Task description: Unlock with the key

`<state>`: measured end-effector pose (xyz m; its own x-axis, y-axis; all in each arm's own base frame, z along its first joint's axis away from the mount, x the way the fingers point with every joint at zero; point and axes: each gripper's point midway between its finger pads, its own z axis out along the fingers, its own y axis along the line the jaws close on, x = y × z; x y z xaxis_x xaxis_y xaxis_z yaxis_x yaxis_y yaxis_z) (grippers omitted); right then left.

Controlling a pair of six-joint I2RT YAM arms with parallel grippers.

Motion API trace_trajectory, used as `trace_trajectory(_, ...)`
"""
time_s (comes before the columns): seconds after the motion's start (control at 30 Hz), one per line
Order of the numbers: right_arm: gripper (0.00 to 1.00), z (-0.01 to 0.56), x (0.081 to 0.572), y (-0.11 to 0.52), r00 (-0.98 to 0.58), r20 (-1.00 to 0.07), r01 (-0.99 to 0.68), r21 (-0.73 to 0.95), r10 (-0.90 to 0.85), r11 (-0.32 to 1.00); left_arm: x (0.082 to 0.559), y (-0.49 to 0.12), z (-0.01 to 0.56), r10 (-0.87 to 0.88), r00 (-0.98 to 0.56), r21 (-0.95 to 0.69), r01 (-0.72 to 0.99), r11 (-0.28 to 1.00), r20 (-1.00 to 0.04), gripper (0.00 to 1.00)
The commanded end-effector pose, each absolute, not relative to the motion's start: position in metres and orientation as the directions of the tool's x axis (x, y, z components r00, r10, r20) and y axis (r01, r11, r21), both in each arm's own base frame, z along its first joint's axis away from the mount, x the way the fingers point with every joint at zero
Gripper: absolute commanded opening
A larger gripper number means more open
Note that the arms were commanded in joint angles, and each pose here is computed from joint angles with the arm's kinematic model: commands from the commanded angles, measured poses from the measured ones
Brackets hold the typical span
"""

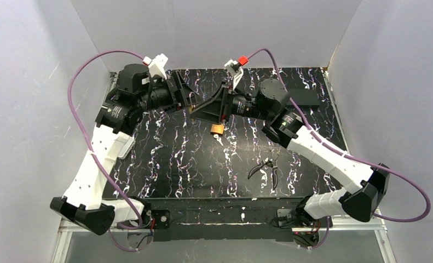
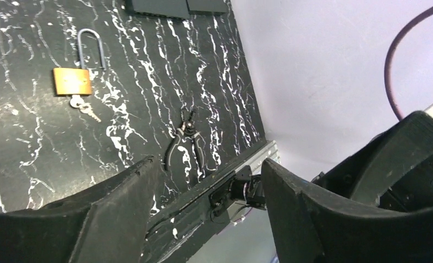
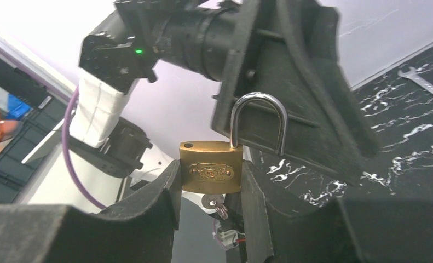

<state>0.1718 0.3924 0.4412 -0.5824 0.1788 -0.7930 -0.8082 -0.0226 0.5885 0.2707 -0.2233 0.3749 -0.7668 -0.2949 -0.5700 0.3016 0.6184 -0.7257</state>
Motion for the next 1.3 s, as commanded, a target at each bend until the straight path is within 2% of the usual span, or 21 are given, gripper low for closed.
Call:
trace_trajectory(0.0, 0.01, 0.459, 0.177, 0.377, -0.511, -0.822, -0.840, 0.539, 0.252, 0.054, 0.252, -0.192, 0.382, -0.314, -0.676, -0.641, 0.304, 0.705, -0.667, 0.72)
trace_trajectory(0.17, 0.01, 0.435, 0.195, 0.369, -0.496, -0.843, -0.816, 0.535, 0.209, 0.221, 0.245, -0.168, 0.366, -0.312, -0.650, -0.580, 0.245, 0.777, -0.693, 0.81)
trace_trajectory(0.33, 0.01, 0.388, 0.219, 0.353, -0.514, -0.846, -0.731, 0.517, 0.139, 0.445, 0.239, -0.143, 0.348, -0.309, -0.622, -0.509, 0.170, 0.844, -0.719, 0.87)
trace_trajectory(0.47, 0.01, 0.345, 0.243, 0.329, -0.540, -0.836, -0.605, 0.464, 0.095, 0.647, 0.234, -0.126, 0.326, -0.289, -0.650, -0.449, 0.090, 0.889, -0.703, 0.91)
trace_trajectory(0.6, 0.01, 0.307, 0.253, 0.308, -0.568, -0.822, -0.513, 0.390, 0.039, 0.765, 0.224, -0.124, 0.306, -0.264, -0.692, -0.434, 0.080, 0.897, -0.672, 0.96)
trace_trajectory(0.8, 0.01, 0.261, 0.251, 0.299, -0.621, -0.782, -0.485, 0.326, -0.056, 0.811, 0.206, -0.120, 0.272, -0.258, -0.762, -0.425, 0.024, 0.905, -0.593, 0.98)
trace_trajectory(1.03, 0.01, 0.187, 0.244, 0.301, -0.685, -0.699, -0.514, 0.263, -0.206, 0.817, 0.186, -0.139, 0.267, -0.324, -0.773, -0.566, 0.055, 0.822, -0.545, 0.98)
trace_trajectory(1.27, 0.01, 0.128, 0.247, 0.313, -0.692, -0.623, -0.589, 0.197, -0.364, 0.783, 0.182, -0.144, 0.275, -0.302, -0.761, -0.584, 0.122, 0.803, -0.574, 0.98)
